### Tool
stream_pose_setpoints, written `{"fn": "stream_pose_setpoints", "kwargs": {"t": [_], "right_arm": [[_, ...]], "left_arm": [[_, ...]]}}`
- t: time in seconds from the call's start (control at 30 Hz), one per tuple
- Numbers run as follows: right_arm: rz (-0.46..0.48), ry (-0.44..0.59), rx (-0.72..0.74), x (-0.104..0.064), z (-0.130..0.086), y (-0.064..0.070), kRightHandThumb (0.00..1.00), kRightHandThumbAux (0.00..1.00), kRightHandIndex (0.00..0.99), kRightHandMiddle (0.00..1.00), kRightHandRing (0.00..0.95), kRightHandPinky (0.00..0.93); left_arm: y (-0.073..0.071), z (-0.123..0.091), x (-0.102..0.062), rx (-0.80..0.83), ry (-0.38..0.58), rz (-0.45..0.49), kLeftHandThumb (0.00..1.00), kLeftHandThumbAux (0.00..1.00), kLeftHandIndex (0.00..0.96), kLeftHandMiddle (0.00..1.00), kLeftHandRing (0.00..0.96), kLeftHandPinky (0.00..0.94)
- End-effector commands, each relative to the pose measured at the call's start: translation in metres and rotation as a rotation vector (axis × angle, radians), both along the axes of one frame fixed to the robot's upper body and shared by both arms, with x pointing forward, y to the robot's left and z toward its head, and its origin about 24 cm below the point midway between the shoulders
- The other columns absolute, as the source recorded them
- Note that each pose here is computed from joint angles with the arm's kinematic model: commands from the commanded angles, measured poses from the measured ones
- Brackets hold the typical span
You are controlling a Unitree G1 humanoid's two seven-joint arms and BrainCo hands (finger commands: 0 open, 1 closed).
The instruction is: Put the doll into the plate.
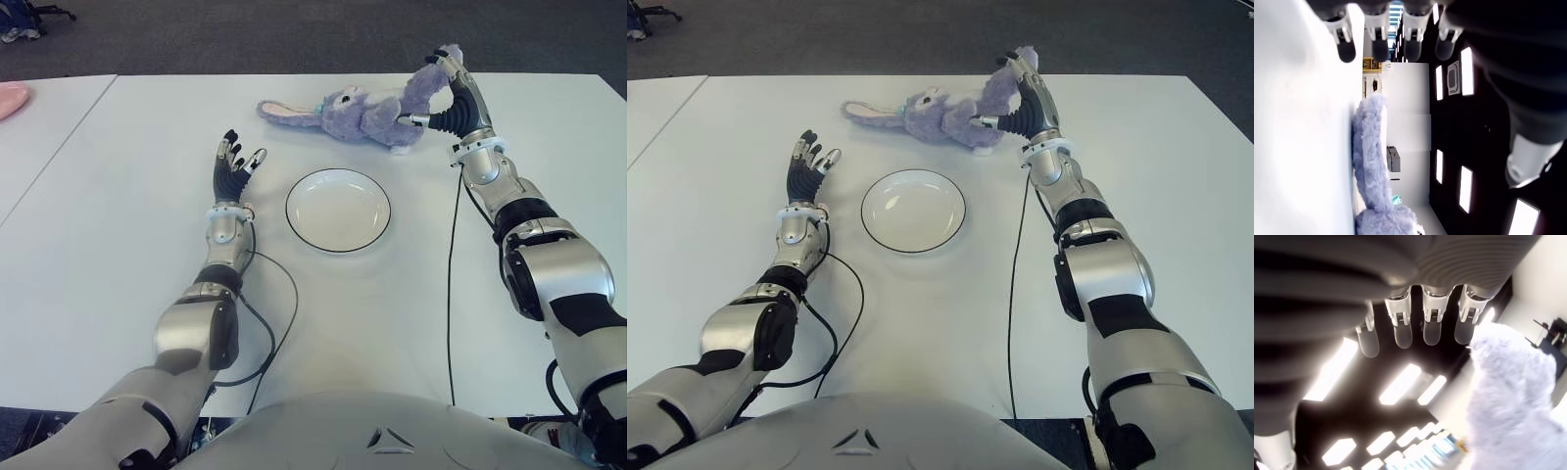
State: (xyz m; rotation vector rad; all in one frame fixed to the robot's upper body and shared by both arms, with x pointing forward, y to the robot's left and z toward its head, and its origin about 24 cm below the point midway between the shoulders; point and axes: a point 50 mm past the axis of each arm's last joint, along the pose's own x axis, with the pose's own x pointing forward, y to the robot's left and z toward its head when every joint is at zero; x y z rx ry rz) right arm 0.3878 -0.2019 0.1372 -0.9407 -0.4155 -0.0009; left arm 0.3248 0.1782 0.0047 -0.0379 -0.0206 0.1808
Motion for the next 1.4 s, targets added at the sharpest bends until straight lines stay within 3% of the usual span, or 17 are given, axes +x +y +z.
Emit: {"fn": "stream_pose_setpoints", "kwargs": {"t": [0.03, 0.23, 0.5, 0.83, 1.4], "right_arm": [[-0.034, 0.116, -0.243, 0.0, -0.015, -0.01, 0.023, 0.64, 0.115, 0.043, 0.013, 0.0], [-0.057, 0.19, -0.432, -0.002, -0.026, -0.019, 0.065, 0.65, 0.114, 0.033, 0.002, 0.0], [-0.068, 0.215, -0.618, -0.001, -0.029, -0.023, 0.099, 0.66, 0.1, 0.027, 0.0, 0.0], [-0.075, 0.228, -0.815, -0.001, -0.027, -0.033, 0.06, 0.668, 0.091, 0.026, 0.0, 0.0], [-0.154, 0.273, -0.906, 0.001, -0.016, -0.051, 0.126, 0.717, 0.094, 0.022, 0.0, 0.0]], "left_arm": [[-0.002, -0.104, -0.094, -0.102, 0.49, 0.029, 0.0, 0.627, 0.039, 0.059, 0.058, 0.065], [-0.002, -0.104, -0.094, -0.099, 0.495, 0.037, 0.0, 0.63, 0.03, 0.052, 0.055, 0.061], [-0.003, -0.103, -0.093, -0.069, 0.488, 0.034, 0.0, 0.612, 0.029, 0.054, 0.055, 0.054], [-0.005, -0.104, -0.093, -0.06, 0.501, 0.041, 0.0, 0.61, 0.031, 0.053, 0.052, 0.044], [-0.007, -0.105, -0.096, -0.047, 0.493, 0.054, 0.0, 0.588, 0.036, 0.063, 0.057, 0.031]]}}
